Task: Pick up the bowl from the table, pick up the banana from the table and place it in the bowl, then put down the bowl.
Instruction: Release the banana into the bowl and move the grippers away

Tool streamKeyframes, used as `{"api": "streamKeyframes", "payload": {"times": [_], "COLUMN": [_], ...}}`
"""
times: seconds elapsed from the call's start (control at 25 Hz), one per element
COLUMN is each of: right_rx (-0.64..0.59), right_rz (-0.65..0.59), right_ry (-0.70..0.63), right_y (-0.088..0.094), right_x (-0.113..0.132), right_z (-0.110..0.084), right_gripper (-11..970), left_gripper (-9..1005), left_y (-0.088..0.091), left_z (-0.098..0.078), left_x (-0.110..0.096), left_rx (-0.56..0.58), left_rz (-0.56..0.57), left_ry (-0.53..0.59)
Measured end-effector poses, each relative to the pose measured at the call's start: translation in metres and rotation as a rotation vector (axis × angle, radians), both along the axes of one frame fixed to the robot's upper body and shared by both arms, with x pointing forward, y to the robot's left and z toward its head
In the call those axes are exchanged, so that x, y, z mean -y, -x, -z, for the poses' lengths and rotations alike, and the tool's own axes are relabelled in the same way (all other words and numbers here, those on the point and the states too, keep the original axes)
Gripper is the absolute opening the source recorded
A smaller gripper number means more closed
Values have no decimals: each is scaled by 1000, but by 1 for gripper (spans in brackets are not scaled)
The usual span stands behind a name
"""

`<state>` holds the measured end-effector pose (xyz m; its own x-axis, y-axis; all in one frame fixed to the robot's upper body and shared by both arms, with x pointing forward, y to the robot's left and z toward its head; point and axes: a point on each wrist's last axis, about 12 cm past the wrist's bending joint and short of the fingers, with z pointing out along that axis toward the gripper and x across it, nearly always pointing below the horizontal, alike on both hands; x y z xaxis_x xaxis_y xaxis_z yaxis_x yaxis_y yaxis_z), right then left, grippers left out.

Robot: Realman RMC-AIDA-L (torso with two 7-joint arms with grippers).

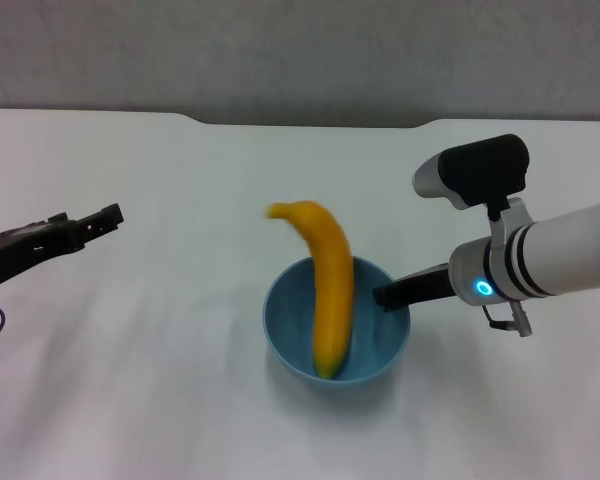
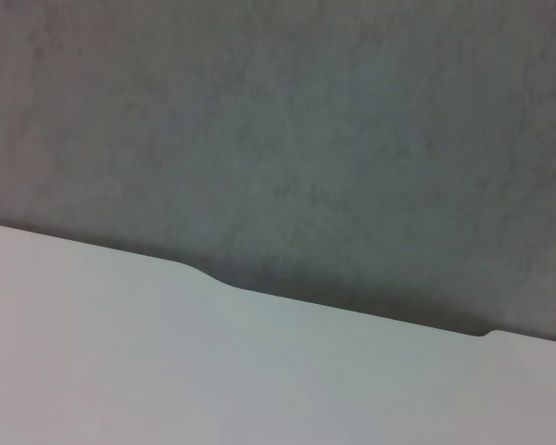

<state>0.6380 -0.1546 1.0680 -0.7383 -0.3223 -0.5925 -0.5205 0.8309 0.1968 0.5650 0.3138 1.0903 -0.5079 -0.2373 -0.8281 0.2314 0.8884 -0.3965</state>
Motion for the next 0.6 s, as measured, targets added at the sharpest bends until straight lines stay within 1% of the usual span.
{"api": "streamKeyframes", "payload": {"times": [0.6], "right_rx": [-8], "right_rz": [0], "right_ry": [-2], "right_y": [3], "right_x": [0], "right_z": [3], "right_gripper": [34], "left_gripper": [896], "left_y": [2], "left_z": [4], "left_x": [-2], "left_rx": [-12], "left_rz": [-12], "left_ry": [0]}}
